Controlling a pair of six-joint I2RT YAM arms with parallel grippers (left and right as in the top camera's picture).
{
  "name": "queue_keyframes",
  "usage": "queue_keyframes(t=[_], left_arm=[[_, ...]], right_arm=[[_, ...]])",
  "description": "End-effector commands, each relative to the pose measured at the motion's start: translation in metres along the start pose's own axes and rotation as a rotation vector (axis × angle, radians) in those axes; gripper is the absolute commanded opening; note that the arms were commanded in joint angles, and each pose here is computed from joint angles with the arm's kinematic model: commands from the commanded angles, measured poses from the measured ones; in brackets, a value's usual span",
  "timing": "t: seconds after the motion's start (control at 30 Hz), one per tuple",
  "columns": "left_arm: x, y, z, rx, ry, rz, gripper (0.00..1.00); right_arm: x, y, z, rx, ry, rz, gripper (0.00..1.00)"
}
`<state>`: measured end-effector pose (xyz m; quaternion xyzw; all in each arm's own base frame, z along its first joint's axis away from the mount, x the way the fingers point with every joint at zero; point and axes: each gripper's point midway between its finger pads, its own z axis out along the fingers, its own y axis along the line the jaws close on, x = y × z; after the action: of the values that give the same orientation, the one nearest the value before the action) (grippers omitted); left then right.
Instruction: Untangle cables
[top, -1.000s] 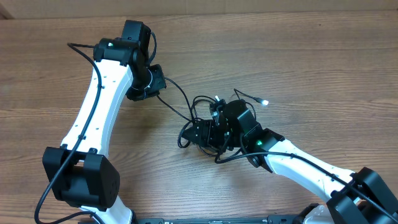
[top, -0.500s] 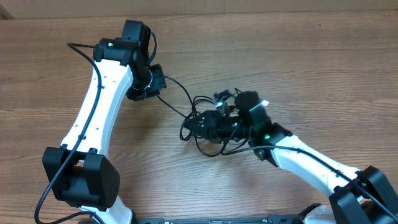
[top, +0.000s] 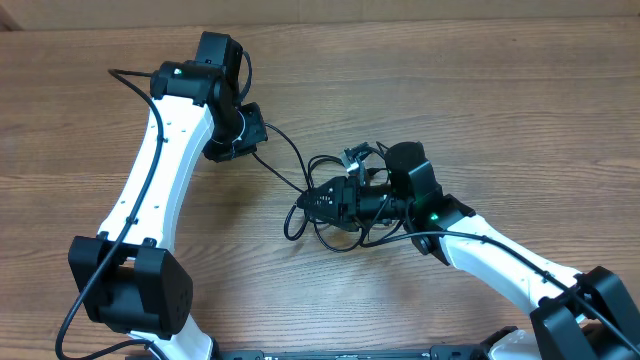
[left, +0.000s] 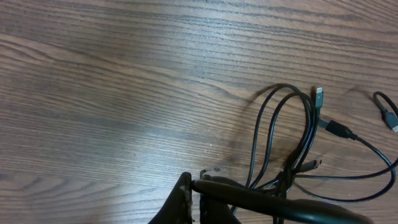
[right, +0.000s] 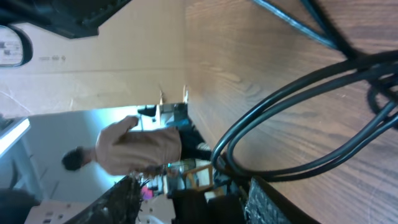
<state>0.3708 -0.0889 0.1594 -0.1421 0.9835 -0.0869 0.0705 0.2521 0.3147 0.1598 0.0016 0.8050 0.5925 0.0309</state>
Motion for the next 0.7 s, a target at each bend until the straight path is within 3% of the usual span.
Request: queue_keyframes(t=[0.0, 0.17, 0.47, 0.57, 0.67], left_arm=[[0.003, 0.000, 0.001, 0.009, 0.008, -0.043, 0.04], [0.008, -0.001, 0.005, 0.005, 0.023, -0.041, 0.04], [0.015, -0.017, 0.005, 0.078, 0.056, -0.028, 0.04], [0.015, -0.018, 0.005, 0.079, 0.054, -0.024, 0.04], [0.015, -0.018, 0.005, 0.075, 0.051, -0.024, 0.04]], right_arm=[[-0.004, -0.005, 0.011, 0.066, -0.077, -0.010, 0.62], [-0.011, -0.039, 0.017, 0.242, -0.209, 0.022, 0.62], [-0.016, -0.046, 0.024, 0.259, -0.239, 0.001, 0.56], [-0.015, -0.052, 0.024, 0.280, -0.234, 0.005, 0.35], [-0.016, -0.059, 0.022, 0.315, -0.249, 0.002, 0.04]])
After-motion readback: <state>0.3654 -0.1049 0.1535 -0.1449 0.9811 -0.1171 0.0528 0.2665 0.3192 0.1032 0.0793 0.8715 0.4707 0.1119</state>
